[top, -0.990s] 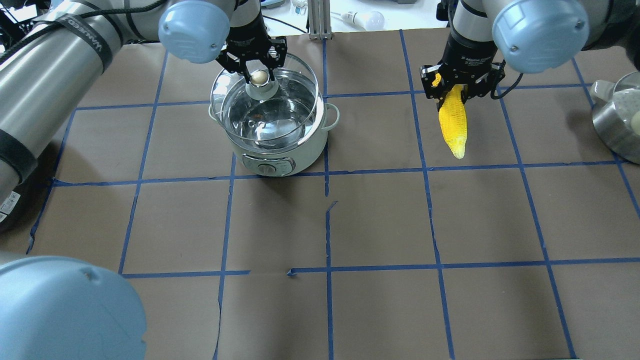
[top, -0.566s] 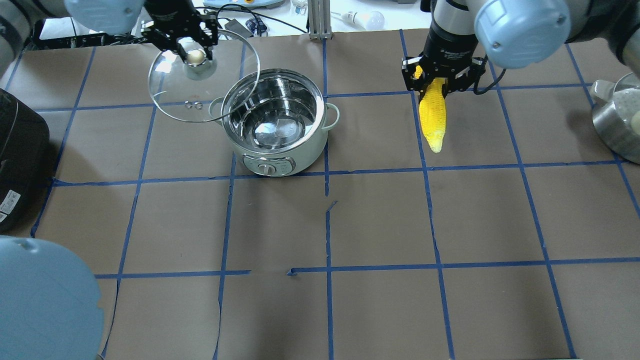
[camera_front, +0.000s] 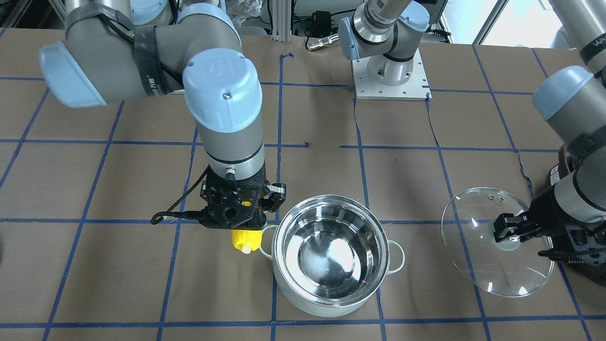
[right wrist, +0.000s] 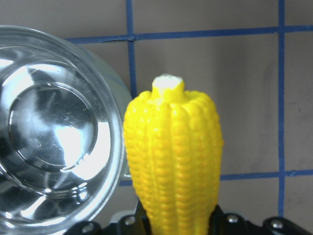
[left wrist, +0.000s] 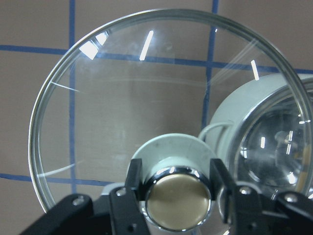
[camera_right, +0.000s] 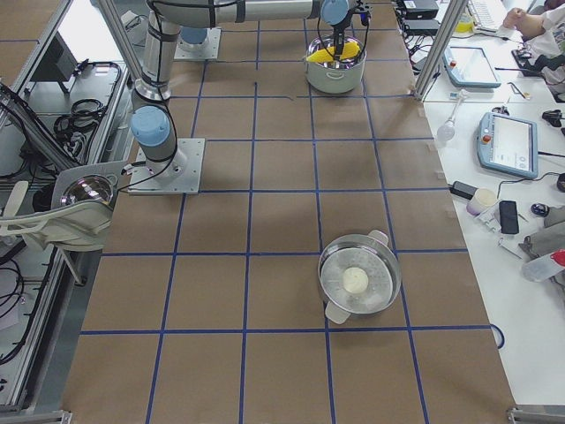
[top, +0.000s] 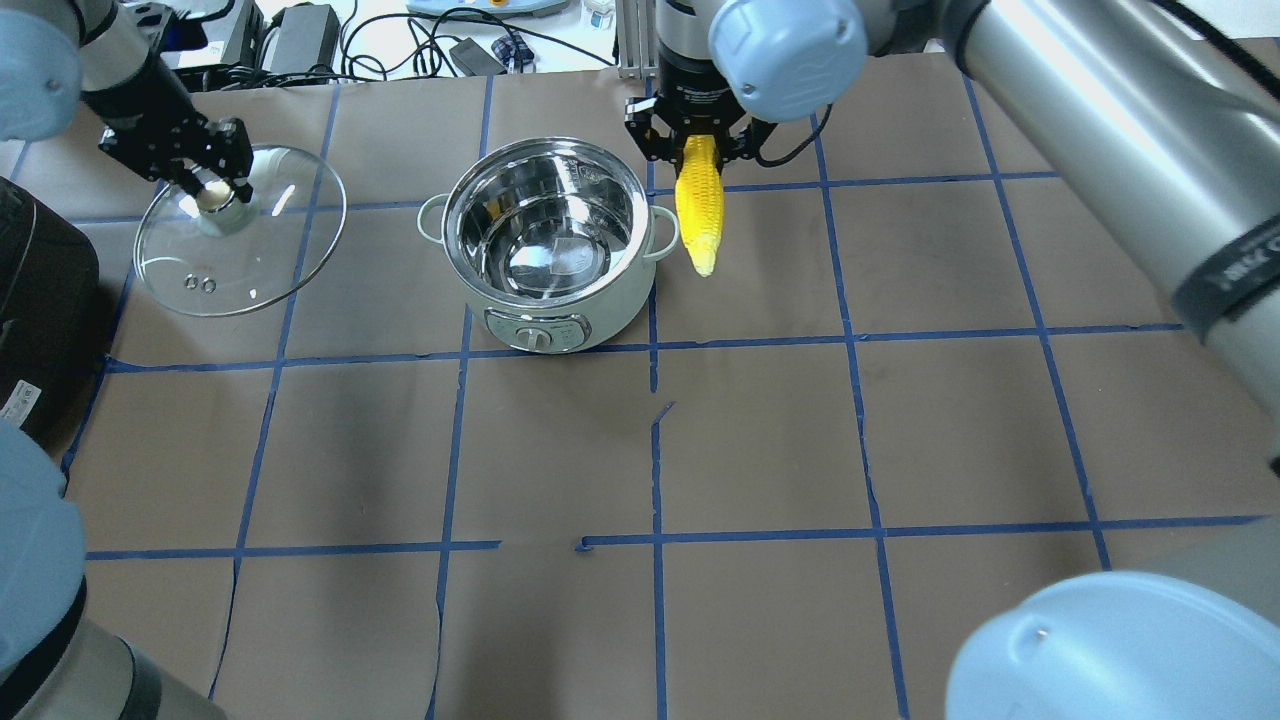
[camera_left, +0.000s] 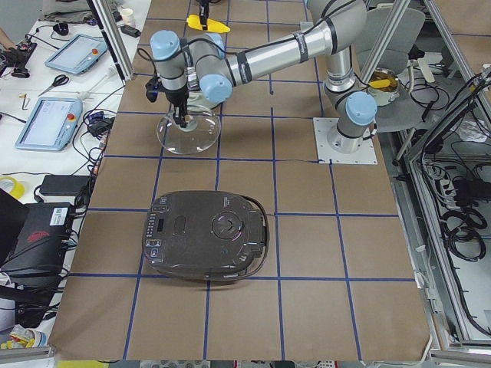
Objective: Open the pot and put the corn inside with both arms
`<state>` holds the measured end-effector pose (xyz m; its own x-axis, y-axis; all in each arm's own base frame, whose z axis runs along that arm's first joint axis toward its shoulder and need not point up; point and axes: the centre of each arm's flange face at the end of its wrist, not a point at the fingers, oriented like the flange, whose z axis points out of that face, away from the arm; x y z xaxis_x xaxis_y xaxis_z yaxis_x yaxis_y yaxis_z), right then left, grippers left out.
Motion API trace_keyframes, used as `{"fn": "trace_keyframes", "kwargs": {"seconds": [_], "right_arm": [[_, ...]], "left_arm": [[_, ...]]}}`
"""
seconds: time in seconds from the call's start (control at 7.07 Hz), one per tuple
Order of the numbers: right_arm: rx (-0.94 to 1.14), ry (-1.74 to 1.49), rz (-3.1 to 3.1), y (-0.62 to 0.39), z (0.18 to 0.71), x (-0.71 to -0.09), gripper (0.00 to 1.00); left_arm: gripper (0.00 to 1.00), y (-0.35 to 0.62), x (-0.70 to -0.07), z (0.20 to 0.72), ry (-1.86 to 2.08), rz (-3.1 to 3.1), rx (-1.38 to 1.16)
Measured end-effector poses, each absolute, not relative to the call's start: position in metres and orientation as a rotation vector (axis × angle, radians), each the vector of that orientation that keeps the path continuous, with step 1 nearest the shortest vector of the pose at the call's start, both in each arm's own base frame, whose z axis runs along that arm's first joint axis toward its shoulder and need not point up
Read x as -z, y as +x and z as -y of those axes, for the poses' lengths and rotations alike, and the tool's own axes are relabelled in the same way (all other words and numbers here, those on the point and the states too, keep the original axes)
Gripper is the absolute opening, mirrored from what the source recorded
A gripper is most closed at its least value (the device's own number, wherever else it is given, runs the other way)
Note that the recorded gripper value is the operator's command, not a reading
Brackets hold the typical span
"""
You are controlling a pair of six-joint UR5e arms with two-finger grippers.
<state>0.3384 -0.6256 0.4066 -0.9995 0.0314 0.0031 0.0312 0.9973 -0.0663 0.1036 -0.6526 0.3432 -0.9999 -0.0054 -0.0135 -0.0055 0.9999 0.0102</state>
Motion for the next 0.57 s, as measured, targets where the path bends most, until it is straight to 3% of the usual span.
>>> {"fn": "trace_keyframes", "kwargs": {"seconds": [0.57], "right_arm": [[-0.273, 0.121, 3.09, 0.44, 0.642, -0.376, 0.03]], "left_arm": [[0.0, 0.124, -0.258, 0.601, -0.032, -3.151, -0.115]]}}
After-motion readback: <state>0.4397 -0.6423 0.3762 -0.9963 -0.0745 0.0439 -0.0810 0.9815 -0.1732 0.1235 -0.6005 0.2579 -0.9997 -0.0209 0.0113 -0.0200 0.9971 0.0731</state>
